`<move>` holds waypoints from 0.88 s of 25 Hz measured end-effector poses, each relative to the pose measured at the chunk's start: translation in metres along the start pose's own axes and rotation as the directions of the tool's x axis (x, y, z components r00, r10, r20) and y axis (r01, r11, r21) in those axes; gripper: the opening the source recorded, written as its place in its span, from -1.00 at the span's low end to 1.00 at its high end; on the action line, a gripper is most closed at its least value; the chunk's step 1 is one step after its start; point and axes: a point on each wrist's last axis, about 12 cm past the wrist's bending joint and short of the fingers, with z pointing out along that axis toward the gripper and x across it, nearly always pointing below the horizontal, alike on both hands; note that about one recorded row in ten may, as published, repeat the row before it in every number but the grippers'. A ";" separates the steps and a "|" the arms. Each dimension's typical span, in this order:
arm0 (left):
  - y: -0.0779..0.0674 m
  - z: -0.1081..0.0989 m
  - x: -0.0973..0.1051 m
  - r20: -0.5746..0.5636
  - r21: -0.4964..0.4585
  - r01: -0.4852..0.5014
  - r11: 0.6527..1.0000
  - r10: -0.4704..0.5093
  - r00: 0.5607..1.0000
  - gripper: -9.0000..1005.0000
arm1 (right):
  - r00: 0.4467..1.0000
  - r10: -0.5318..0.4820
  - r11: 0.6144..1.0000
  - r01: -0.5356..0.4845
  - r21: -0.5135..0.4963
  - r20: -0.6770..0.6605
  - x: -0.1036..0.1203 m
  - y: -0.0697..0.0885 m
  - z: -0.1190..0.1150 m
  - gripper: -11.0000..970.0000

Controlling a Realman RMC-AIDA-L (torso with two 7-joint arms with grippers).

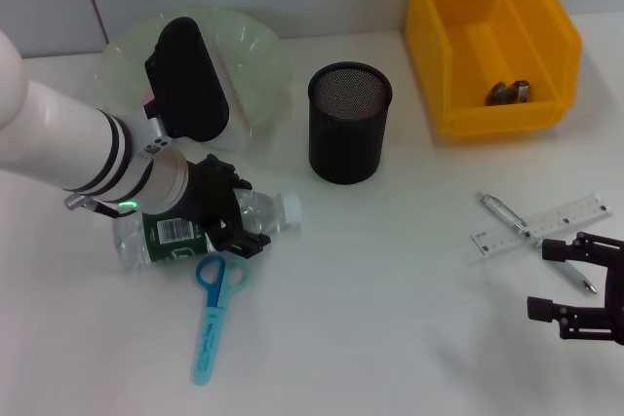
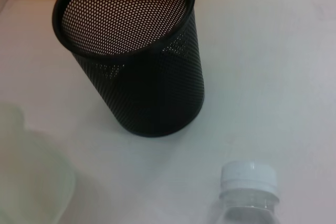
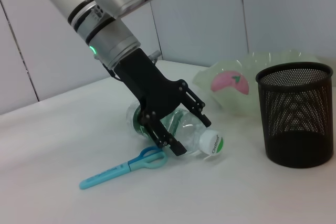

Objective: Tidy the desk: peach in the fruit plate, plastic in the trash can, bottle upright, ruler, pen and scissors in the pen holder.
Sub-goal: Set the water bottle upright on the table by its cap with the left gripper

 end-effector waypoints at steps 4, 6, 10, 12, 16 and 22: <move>0.000 -0.003 -0.002 0.014 -0.003 0.004 1.000 -0.004 1.000 0.48 | 1.000 0.001 1.000 -0.001 0.000 0.002 0.000 0.000 0.000 0.71; 0.000 -0.006 -0.005 0.035 -0.005 0.006 1.000 -0.006 0.999 0.48 | 1.000 0.002 1.000 -0.002 0.000 0.002 0.000 0.000 0.000 0.71; 0.001 -0.010 -0.008 0.062 -0.012 0.012 1.000 -0.011 0.998 0.46 | 1.000 0.002 1.000 -0.002 0.001 0.003 0.000 0.000 0.000 0.71; 0.001 -0.011 -0.008 0.067 -0.013 0.013 1.000 -0.012 0.998 0.45 | 1.000 0.002 1.000 -0.002 0.002 0.004 -0.001 0.000 0.000 0.71; 0.001 -0.013 -0.008 0.074 -0.016 0.013 1.000 -0.012 0.997 0.45 | 1.000 0.003 1.000 -0.003 0.002 0.005 -0.001 0.000 0.000 0.71; 0.000 -0.016 -0.009 0.096 -0.026 0.019 0.999 -0.017 0.995 0.45 | 1.000 0.010 1.000 -0.010 0.004 0.005 -0.002 -0.001 -0.001 0.71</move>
